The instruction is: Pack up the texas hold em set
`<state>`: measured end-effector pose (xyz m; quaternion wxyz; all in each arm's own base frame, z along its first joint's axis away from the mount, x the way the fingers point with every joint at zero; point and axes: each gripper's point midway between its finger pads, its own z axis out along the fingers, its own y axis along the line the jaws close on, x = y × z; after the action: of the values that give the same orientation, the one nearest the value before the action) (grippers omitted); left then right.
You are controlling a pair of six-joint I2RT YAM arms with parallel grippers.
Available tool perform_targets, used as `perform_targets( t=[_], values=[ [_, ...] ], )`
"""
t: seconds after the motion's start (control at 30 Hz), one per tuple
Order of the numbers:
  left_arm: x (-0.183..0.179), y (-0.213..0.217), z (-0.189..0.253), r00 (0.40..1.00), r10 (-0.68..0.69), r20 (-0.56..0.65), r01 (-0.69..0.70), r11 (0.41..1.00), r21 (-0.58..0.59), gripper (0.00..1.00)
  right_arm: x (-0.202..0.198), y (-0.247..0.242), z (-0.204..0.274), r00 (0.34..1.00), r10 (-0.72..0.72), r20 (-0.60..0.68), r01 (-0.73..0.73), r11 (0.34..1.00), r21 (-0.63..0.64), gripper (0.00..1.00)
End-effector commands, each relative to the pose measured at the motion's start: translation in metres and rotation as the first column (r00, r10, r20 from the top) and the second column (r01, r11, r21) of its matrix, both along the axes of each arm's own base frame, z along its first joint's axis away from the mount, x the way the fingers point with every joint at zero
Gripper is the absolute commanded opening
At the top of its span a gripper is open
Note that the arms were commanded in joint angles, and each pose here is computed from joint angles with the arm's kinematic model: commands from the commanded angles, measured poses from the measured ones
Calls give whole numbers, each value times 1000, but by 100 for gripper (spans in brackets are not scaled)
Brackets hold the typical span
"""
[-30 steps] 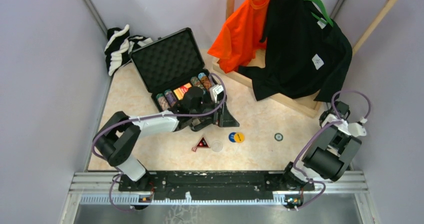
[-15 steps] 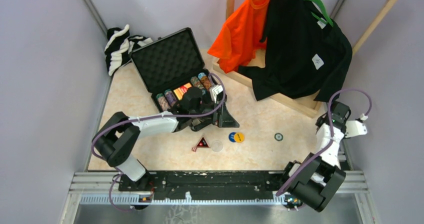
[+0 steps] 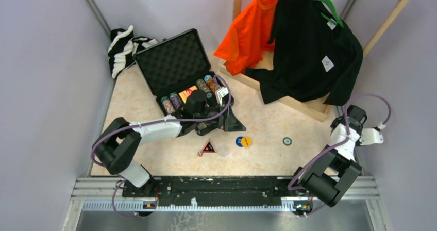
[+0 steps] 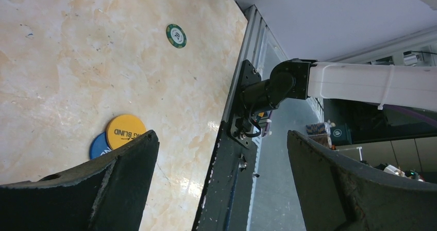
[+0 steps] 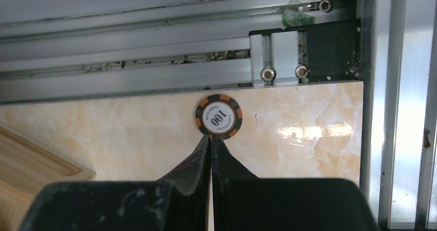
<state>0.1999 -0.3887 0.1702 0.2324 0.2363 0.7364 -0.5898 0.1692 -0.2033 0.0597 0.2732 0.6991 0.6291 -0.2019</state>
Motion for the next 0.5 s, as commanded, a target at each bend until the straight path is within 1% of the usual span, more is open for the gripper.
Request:
perform_targets(
  t=[0.0, 0.13, 0.3, 0.47],
  values=[
    [1, 2, 5, 1000, -2, 21, 2, 1000, -10, 99, -2, -26, 11, 993, -112, 39, 114, 992, -60, 0],
    [1, 1, 4, 1000, -4, 21, 4, 1000, -11, 99, -4, -31, -1, 992, -127, 22, 128, 991, -48, 0],
    [2, 1, 3, 1000, -2, 25, 3, 1000, -7, 99, -3, -38, -4, 988, -151, 43, 153, 987, -43, 0],
    [2, 0, -1, 1000, -7, 21, 7, 1000, 1, 99, -2, -43, -10, 986, -165, 25, 166, 986, -26, 0]
  ],
)
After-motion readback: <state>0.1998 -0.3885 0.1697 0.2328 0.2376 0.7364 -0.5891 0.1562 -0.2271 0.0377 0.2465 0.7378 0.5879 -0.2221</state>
